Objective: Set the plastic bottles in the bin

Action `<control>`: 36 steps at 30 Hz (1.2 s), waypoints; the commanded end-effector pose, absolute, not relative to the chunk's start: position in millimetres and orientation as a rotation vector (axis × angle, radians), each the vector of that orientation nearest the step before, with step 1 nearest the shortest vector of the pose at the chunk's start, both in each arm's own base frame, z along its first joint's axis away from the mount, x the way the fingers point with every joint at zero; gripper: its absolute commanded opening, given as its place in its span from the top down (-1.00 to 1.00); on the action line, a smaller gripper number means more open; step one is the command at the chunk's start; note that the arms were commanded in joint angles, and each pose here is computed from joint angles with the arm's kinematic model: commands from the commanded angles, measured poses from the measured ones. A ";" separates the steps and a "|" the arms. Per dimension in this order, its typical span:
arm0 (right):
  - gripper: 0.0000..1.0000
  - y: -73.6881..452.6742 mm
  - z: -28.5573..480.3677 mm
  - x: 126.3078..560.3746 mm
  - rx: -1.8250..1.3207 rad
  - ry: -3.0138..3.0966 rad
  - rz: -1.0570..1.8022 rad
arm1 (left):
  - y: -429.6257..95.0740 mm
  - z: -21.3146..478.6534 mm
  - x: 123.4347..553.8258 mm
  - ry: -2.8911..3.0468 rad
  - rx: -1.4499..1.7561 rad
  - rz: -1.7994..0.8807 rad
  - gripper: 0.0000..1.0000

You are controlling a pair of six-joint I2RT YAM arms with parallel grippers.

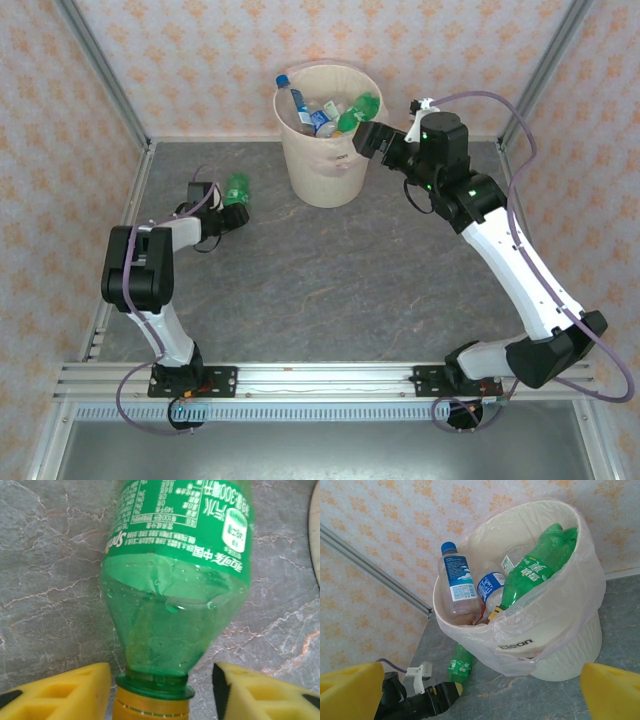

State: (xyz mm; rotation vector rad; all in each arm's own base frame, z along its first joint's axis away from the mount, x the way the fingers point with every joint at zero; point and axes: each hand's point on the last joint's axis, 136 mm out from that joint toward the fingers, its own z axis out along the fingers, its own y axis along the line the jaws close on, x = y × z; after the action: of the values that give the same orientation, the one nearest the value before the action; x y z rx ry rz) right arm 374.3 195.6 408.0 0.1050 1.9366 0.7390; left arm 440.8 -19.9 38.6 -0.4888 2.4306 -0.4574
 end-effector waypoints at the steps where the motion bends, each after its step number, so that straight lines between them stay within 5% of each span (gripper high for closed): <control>1: -0.99 189.8 414.3 369.4 0.127 1.911 0.736 | -18.3 42.8 448.5 2.436 -0.454 -0.423 0.07; 10: -0.99 186.1 413.3 365.6 0.139 1.899 0.738 | -14.8 57.3 440.7 2.433 -0.423 -0.372 0.71; 20: -0.99 182.9 418.9 362.4 0.150 1.882 0.741 | -9.6 127.0 432.6 2.333 -0.322 -0.213 0.75; 36: -0.99 170.1 428.9 348.9 0.186 1.844 0.739 | -36.1 319.8 419.8 1.871 -0.065 0.024 0.80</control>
State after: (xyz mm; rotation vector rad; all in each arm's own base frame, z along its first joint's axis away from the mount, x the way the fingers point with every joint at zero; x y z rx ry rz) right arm 353.4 177.7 417.6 0.1548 1.8932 0.7389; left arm 422.3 -38.2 272.2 -0.1194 1.9891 -0.0580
